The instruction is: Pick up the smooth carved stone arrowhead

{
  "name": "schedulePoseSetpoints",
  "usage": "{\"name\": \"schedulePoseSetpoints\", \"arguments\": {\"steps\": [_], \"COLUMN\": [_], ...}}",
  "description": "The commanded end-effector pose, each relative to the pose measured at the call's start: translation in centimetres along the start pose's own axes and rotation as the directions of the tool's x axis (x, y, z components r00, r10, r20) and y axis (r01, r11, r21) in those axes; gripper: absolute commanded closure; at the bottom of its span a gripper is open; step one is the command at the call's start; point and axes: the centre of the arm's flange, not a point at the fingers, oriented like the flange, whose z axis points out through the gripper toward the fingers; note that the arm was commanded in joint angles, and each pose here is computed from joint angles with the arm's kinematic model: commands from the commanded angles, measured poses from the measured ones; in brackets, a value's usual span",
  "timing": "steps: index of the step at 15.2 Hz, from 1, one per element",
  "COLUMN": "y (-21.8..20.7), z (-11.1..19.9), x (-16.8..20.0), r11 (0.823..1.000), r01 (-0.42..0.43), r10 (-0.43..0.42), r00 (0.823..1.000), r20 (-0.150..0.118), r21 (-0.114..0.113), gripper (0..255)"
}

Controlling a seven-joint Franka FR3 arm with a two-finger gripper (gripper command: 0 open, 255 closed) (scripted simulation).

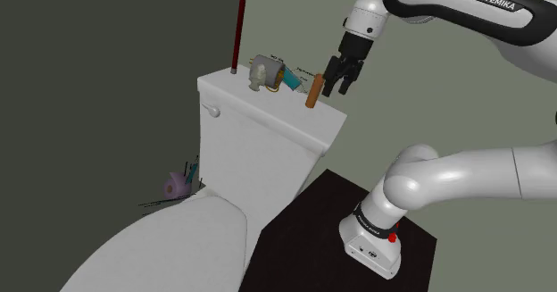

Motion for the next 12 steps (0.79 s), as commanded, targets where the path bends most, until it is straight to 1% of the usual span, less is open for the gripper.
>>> {"name": "schedulePoseSetpoints", "arguments": {"steps": [1,2,3,4,6,7,9,10,12], "y": [0.0,-0.7,-1.3,-1.9,-2.9,-3.2,-3.8,-3.9,-4.0], "z": [0.0,0.0,0.0,0.0,0.0,0.0,0.0,0.0,0.1], "x": [0.0,1.1,2.2,3.3,5.7,6.9,9.4,10.7,13.2], "r11": [1.0,0.998,0.993,0.984,0.956,0.936,0.887,0.858,0.791], "r01": [0.0,-0.058,-0.117,-0.175,-0.289,-0.344,-0.452,-0.504,-0.602], "r10": [0.0,0.058,0.116,0.174,0.286,0.341,0.445,0.495,0.589], "r00": [1.0,0.998,0.993,0.984,0.957,0.938,0.891,0.863,0.798], "r20": [0.0,0.008,0.018,0.027,0.049,0.061,0.086,0.1,0.128], "r21": [0.0,0.013,0.026,0.038,0.061,0.071,0.089,0.097,0.111], "gripper": [0,0,0,0,0,0,0,0,0]}}
